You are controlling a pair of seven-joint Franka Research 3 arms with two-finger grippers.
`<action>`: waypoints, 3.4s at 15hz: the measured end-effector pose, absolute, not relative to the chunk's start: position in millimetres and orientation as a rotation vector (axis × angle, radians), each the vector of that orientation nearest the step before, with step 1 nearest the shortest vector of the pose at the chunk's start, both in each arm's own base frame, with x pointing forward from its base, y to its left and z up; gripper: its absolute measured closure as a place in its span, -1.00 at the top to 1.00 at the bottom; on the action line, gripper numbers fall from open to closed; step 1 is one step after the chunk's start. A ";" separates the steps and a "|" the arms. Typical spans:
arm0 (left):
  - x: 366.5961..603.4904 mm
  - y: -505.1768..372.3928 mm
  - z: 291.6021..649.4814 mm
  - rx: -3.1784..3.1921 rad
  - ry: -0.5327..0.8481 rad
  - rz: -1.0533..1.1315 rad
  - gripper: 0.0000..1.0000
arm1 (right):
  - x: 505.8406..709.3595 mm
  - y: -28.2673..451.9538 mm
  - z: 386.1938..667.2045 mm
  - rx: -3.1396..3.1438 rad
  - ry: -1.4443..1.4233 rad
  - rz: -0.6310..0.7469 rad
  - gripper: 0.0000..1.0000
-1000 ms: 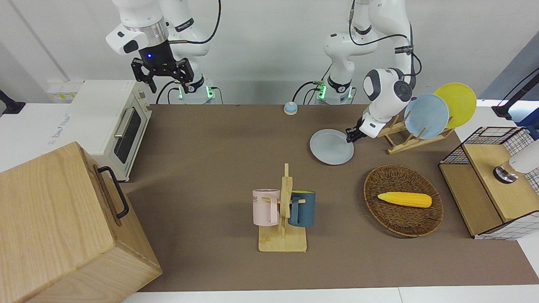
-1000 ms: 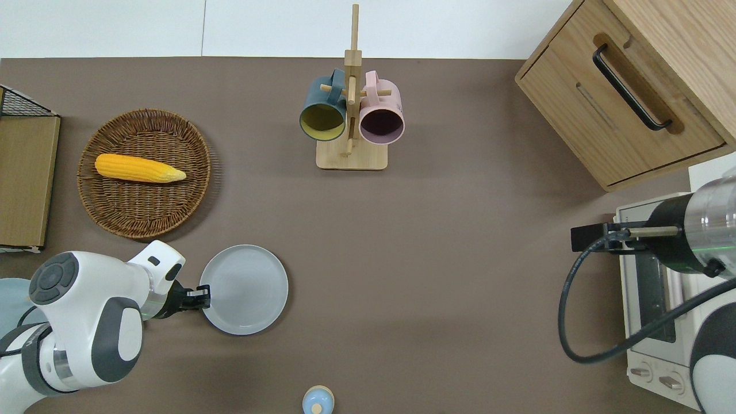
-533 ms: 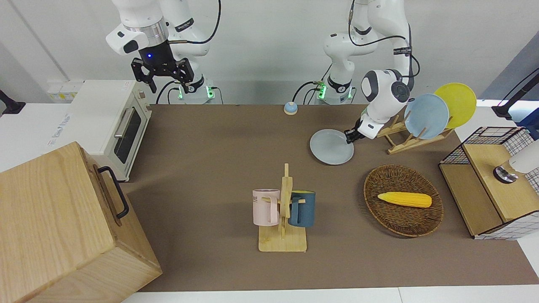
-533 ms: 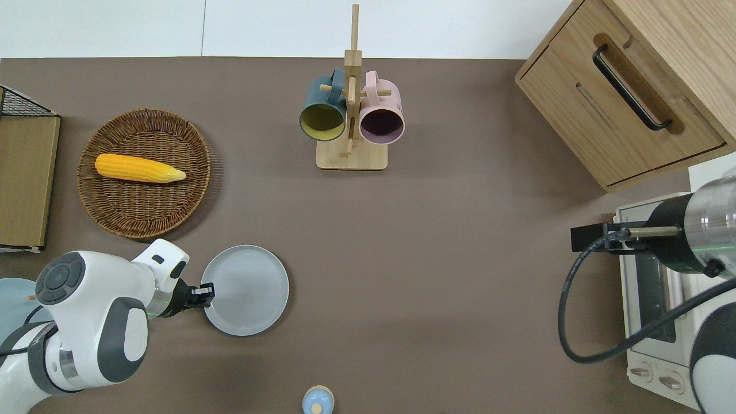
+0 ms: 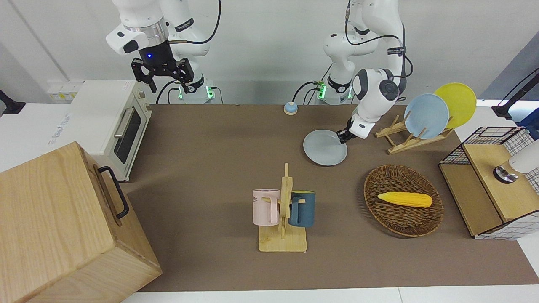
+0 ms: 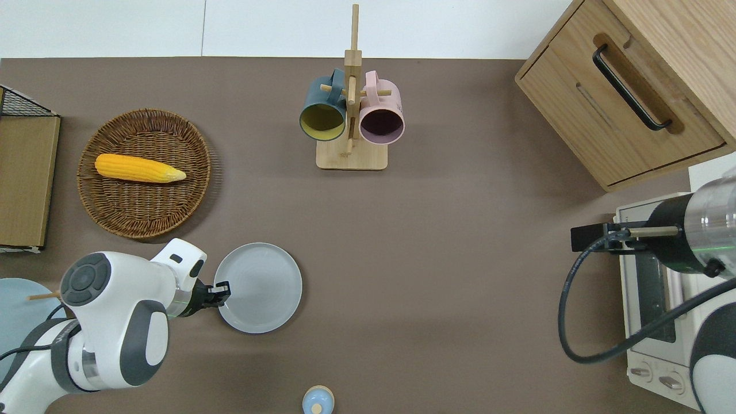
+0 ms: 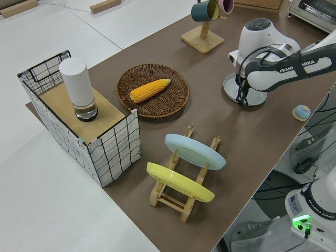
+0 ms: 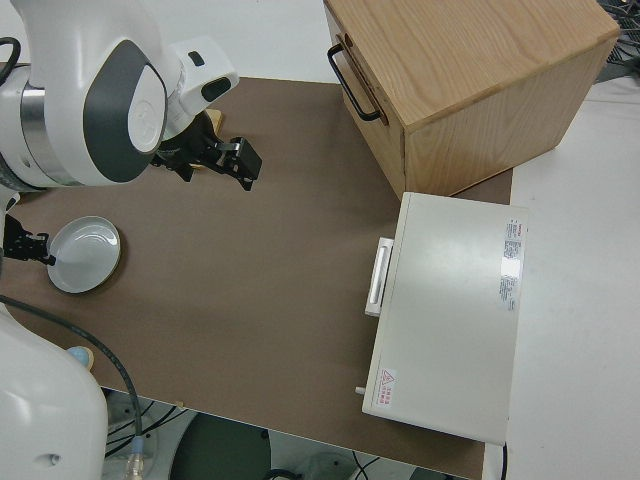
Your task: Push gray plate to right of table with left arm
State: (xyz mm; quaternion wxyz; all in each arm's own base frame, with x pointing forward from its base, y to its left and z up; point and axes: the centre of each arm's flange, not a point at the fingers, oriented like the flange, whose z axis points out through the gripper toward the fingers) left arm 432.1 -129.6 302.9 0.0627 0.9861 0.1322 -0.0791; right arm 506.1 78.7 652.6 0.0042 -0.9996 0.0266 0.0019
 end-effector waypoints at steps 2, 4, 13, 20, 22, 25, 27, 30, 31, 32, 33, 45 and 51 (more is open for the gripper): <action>427.2 -147.8 303.0 2.972 0.395 -0.239 -0.95 | 506.1 78.7 652.6 -3.132 0.083 0.006 0.99; 423.6 -162.0 302.4 2.957 0.399 -0.237 -0.95 | 506.1 78.7 652.6 -3.132 0.083 0.006 0.99; 395.8 -253.0 298.4 2.906 0.366 -0.179 -0.95 | 506.1 78.7 652.6 -3.132 0.083 0.006 0.99; 398.4 -303.7 295.7 2.843 0.374 -0.200 -0.95 | 506.1 78.7 652.6 -3.132 0.083 0.006 0.99; 399.6 -319.6 295.6 2.836 0.373 -0.198 -0.95 | 506.1 78.7 652.6 -3.132 0.083 0.006 0.99; 403.2 -345.3 294.2 2.808 0.374 -0.195 -0.95 | 506.1 78.7 652.6 -3.132 0.083 0.006 0.99; 404.3 -359.0 293.5 2.796 0.365 -0.185 -0.95 | 506.1 78.7 652.6 -3.132 0.083 0.006 0.99; 402.7 -380.4 291.9 2.766 0.365 -0.175 -0.95 | 506.1 78.7 652.6 -3.132 0.083 0.006 0.99; 402.4 -386.8 291.2 2.755 0.367 -0.175 -0.95 | 506.1 78.7 652.6 -3.132 0.083 0.006 0.99; 402.4 -392.1 290.8 2.748 0.369 -0.177 -0.95 | 506.1 78.7 652.6 -3.132 0.083 0.006 0.99; 401.7 -397.3 286.8 2.748 0.368 -0.185 -0.83 | 506.1 78.7 652.6 -3.132 0.083 0.006 0.99; 412.3 -384.0 332.3 2.717 0.383 -0.393 0.99 | 506.1 78.7 652.6 -3.132 0.083 0.006 0.99; 431.2 -310.3 412.9 2.719 0.401 -0.495 0.99 | 506.1 78.7 652.6 -3.132 0.083 0.006 0.99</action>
